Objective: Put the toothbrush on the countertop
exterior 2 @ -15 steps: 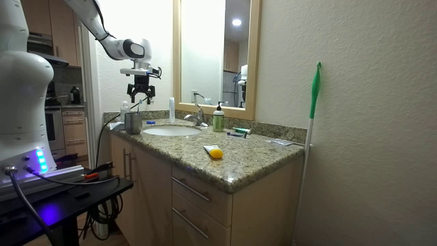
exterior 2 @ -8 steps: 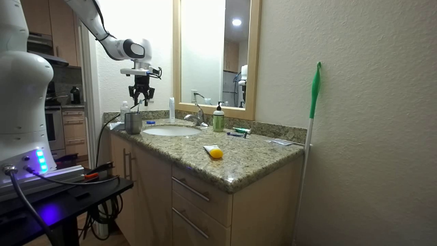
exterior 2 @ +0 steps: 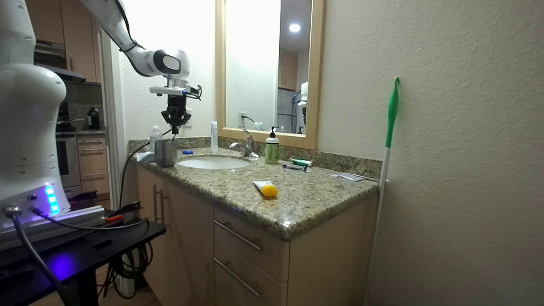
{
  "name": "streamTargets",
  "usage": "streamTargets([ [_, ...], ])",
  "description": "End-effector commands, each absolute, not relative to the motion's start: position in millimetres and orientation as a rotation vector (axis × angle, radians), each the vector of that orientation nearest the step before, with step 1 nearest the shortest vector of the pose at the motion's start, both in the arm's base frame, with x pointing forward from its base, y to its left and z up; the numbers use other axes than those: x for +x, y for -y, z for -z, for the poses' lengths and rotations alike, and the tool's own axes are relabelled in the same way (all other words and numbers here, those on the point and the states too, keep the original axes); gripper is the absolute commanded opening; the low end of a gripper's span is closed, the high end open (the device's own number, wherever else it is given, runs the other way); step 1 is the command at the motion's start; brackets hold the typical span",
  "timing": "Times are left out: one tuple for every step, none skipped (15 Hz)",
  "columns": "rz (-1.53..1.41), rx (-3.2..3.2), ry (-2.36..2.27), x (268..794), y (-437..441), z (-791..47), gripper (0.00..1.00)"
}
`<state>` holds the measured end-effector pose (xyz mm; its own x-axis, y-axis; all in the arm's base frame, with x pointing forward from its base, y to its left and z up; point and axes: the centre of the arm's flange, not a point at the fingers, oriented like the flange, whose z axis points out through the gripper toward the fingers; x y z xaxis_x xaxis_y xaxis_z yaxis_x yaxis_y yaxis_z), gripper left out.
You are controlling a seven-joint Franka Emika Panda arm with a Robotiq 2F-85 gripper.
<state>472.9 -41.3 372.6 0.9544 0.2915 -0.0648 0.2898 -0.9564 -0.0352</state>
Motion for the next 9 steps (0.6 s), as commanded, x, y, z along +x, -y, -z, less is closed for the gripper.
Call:
streamTargets([
  [-0.102, -3.087, 0.477, 460, 50, -375, 0.01],
  [-0.096, -3.088, 0.478, 459, 50, -379, 0.02],
  [-0.072, -3.096, 0.482, 457, 49, -388, 0.02],
  [-0.041, -3.104, 0.487, 456, 48, -397, 0.02],
  [0.010, -3.115, 0.499, 455, 45, -413, 0.02],
  [0.061, -3.118, 0.509, 455, 42, -428, 0.02],
  [0.109, -3.121, 0.516, 454, 38, -443, 0.02],
  [0.166, -3.120, 0.530, 451, 33, -461, 0.02],
  [0.230, -3.126, 0.543, 449, 26, -481, 0.02],
])
